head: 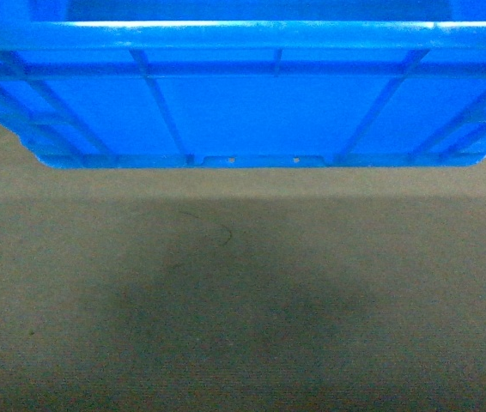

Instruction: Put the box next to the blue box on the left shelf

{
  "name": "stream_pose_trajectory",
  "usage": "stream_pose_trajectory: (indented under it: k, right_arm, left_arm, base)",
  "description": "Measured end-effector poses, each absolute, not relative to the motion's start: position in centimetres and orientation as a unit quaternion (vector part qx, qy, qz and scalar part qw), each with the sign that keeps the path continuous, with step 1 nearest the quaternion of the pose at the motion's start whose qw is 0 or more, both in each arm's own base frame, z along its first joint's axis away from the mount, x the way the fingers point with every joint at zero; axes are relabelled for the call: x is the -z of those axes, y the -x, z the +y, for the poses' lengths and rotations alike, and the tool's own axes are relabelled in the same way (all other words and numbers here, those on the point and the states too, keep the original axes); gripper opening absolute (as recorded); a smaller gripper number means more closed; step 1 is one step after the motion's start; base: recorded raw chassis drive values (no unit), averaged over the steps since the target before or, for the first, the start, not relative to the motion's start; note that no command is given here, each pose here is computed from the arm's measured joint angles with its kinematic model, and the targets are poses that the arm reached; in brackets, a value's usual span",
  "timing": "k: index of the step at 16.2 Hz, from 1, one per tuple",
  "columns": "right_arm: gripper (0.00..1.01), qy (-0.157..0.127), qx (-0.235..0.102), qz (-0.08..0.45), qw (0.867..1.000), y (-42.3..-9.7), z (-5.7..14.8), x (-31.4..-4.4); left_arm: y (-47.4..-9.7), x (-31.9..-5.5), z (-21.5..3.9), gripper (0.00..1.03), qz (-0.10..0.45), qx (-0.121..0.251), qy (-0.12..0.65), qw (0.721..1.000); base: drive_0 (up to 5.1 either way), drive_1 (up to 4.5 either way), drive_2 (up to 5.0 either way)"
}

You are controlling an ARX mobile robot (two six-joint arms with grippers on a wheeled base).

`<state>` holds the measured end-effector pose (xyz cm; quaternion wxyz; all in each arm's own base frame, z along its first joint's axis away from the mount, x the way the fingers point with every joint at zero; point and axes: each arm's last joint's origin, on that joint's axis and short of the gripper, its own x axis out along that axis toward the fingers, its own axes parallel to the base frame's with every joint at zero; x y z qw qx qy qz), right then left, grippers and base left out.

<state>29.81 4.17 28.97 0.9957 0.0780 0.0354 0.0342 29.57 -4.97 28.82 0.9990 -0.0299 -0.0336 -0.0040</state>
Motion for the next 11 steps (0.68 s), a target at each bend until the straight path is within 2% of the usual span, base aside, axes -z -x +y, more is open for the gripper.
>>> stream_pose_trajectory:
  k: [1,4,7,11]
  right_arm:
    - [0.16,-0.078,-0.027,0.028,0.996,-29.4,4.1,-28.7]
    - [0.16,-0.07,-0.019,0.047,0.996,-28.9,3.9,-27.4]
    - [0.15,-0.068,-0.019,0.042,0.997,-28.9,3.9,-27.5]
    - [0.15,-0.067,-0.02,0.043,0.997,-28.9,4.1,-27.5]
  left_arm:
    - [-29.1,-28.5,-5.1,0.21,-0.038,0.004,0.029,0.999]
    - [-28.9,-26.8,-5.3,0.21,-0.007,0.007,0.026,1.0]
    - [-28.9,-27.0,-5.3,0.21,-0.016,0.007,0.028,0.999]
    - [-28.9,-26.9,-5.3,0.2,-0.012,0.006,0.027,1.0]
  base:
    - [0.0,0.0,0.0]
    - [0.0,0.0,0.0]
    - [0.0,0.0,0.0]
    - [-1.8,-1.76,-1.8]
